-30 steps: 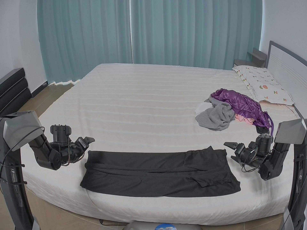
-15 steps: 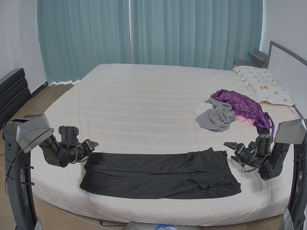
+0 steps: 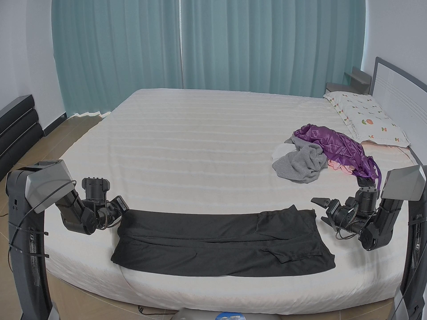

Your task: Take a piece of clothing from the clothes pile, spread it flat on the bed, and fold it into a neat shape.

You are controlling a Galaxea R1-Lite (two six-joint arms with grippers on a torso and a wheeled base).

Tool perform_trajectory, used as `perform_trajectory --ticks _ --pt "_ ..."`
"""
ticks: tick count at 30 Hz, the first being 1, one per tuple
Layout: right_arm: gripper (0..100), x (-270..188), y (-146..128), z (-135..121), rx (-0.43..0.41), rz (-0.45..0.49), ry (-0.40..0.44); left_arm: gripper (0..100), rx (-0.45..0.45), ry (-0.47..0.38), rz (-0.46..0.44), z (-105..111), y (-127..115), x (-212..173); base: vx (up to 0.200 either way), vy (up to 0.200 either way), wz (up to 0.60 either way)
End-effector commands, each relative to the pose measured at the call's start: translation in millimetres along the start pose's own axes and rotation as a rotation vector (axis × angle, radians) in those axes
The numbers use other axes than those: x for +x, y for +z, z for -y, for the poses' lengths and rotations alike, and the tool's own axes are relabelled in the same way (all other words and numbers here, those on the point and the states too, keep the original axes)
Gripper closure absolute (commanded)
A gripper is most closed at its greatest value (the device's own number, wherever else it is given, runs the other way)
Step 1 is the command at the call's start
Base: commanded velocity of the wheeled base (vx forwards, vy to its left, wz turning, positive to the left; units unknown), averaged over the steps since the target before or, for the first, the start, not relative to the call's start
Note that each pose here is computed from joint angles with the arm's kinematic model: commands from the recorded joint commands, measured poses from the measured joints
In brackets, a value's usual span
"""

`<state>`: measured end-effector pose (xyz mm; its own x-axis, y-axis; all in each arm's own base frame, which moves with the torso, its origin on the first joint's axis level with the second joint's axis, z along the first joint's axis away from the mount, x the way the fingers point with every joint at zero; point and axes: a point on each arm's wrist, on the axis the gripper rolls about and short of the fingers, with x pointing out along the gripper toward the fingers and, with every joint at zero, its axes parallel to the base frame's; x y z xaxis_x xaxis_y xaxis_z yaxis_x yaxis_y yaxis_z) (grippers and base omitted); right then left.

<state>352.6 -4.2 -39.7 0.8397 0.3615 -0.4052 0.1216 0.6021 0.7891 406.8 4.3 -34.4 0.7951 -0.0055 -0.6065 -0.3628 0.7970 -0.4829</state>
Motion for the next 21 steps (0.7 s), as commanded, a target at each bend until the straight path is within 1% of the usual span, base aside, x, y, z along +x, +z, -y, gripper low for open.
perform_trajectory --ticks 1,5,6,10,15,17,19,20,21 --pt "0 -0.1 -0.4 0.3 0.0 -0.001 0.0 100 -0.003 0.002 -0.001 -0.6 -0.3 0.5 0.0 0.0 0.0" --pt "0 -0.1 -0.4 0.3 0.0 -0.001 0.0 100 -0.007 0.001 0.001 -1.1 0.1 2.4 0.0 0.0 0.0" --pt "0 -0.1 -0.4 0.3 0.0 -0.001 0.0 0 -0.009 0.001 0.001 -1.0 0.3 2.5 0.0 0.0 0.0" --pt "0 -0.6 -1.0 0.7 0.002 -0.003 -0.003 0 -0.01 -0.002 -0.004 -1.5 0.4 0.5 0.0 0.0 0.0" --pt "0 -0.8 -1.3 0.8 0.002 -0.004 -0.004 0 -0.009 -0.045 -0.028 1.4 3.0 -12.4 0.0 0.0 0.0" --pt "0 -0.8 -1.3 0.8 0.001 -0.004 -0.004 0 -0.005 -0.1 -0.086 1.8 0.2 -25.0 0.0 0.0 0.0" --pt "0 -1.0 -1.6 1.0 0.001 -0.005 -0.005 0 0.028 -0.136 -0.146 -1.6 -7.0 -34.2 0.0 0.0 0.0" --pt "0 -1.0 -1.6 1.0 0.001 -0.005 -0.005 0 0.028 -0.136 -0.146 -1.6 -7.0 -34.2 0.0 0.0 0.0" --pt "0 -1.4 -2.1 1.4 0.002 -0.007 -0.007 0 0.093 -0.161 -0.189 -6.7 -12.9 -38.4 0.0 0.0 0.0"
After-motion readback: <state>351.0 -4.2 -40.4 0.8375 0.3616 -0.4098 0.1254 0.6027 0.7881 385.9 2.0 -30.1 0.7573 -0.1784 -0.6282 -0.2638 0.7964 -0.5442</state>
